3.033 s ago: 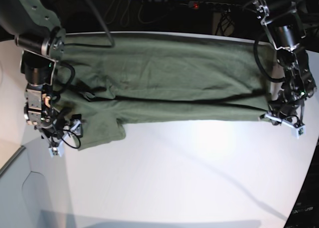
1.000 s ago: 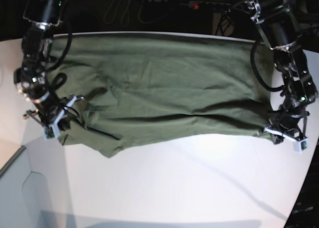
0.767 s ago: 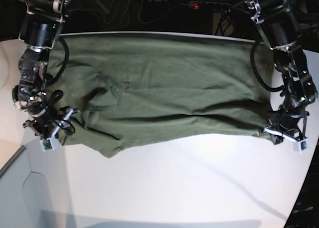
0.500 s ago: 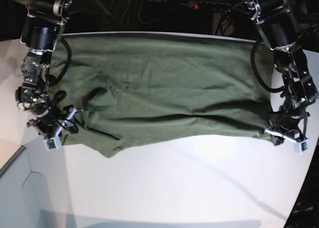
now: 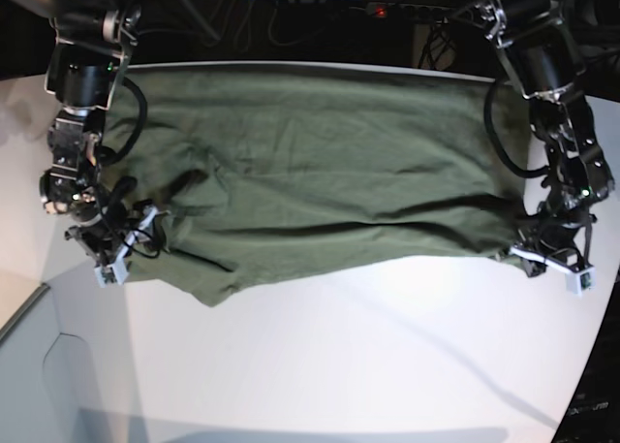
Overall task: Layout the t-shirt on the table in an organized manner, then fold the t-shirt properly
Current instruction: 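Grasp the folded edge corners with both grippers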
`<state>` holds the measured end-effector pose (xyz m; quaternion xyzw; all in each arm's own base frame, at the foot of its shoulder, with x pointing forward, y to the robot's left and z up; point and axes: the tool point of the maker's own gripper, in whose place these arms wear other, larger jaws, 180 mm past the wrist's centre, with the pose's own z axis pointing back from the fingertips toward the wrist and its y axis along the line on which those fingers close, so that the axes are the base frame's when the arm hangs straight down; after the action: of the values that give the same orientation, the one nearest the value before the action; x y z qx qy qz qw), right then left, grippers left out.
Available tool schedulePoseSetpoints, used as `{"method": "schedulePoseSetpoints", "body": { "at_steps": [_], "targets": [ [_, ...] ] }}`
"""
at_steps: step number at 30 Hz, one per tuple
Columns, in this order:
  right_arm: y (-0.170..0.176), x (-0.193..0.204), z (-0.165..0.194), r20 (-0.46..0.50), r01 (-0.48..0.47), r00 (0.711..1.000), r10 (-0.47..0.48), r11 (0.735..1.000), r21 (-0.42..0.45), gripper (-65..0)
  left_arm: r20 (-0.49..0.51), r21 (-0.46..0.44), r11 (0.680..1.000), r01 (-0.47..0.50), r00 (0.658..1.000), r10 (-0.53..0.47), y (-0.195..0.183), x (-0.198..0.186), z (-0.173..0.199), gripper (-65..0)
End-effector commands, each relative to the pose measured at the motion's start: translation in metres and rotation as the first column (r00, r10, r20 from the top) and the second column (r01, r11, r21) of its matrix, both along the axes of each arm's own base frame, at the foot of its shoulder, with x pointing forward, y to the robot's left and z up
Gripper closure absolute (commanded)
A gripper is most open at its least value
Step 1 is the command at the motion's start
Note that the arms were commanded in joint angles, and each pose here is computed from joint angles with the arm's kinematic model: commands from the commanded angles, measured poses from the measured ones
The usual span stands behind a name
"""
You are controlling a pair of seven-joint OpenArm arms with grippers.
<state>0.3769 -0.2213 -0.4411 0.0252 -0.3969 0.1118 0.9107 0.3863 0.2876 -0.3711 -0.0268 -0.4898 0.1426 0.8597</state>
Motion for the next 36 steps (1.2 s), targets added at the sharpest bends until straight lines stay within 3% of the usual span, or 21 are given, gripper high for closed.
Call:
{"method": "schedulePoseSetpoints", "body": {
  "at_steps": [1, 11, 14, 21, 25, 36],
  "targets": [
    [-0.007, 0.012, 0.016, 0.05, 0.007, 0.999, -0.007, 1.0, -0.004, -29.8, 0.061, 0.019, 1.0, -0.009, 0.998, 0.008, 0.008, 0.01, 0.021, -0.1],
    [-0.004, 0.011, 0.014, 0.047, 0.006, 0.999, -0.006, 1.0, 0.002, -11.8, 0.061, 0.019, 1.0, -0.009, 0.998, 0.008, 0.008, 0.01, 0.021, -0.1],
    [-0.005, 0.012, 0.015, 0.049, 0.006, 0.999, -0.006, 1.0, 0.001, -0.5, 0.061, 0.019, 1.0, -0.009, 0.998, 0.008, 0.008, 0.01, 0.021, -0.1],
    [-0.012, 0.026, 0.033, 0.094, 0.016, 0.995, -0.015, 1.0, -0.011, 0.0, 0.073, 0.025, 1.0, -0.009, 0.997, 0.007, 0.009, 0.012, 0.026, -0.1],
    [-0.022, 0.034, 0.072, 0.192, 0.016, 0.981, -0.001, 0.997, -0.076, 0.0, 0.089, 0.027, 1.0, -0.009, 0.996, 0.007, 0.009, 0.017, 0.032, -0.1],
    [-0.004, -0.004, 0.129, 0.345, -0.007, 0.936, 0.073, 0.982, -0.188, 0.0, 0.086, 0.029, 1.0, -0.007, 0.996, 0.004, 0.009, 0.015, 0.031, -0.1]
  ]
}}
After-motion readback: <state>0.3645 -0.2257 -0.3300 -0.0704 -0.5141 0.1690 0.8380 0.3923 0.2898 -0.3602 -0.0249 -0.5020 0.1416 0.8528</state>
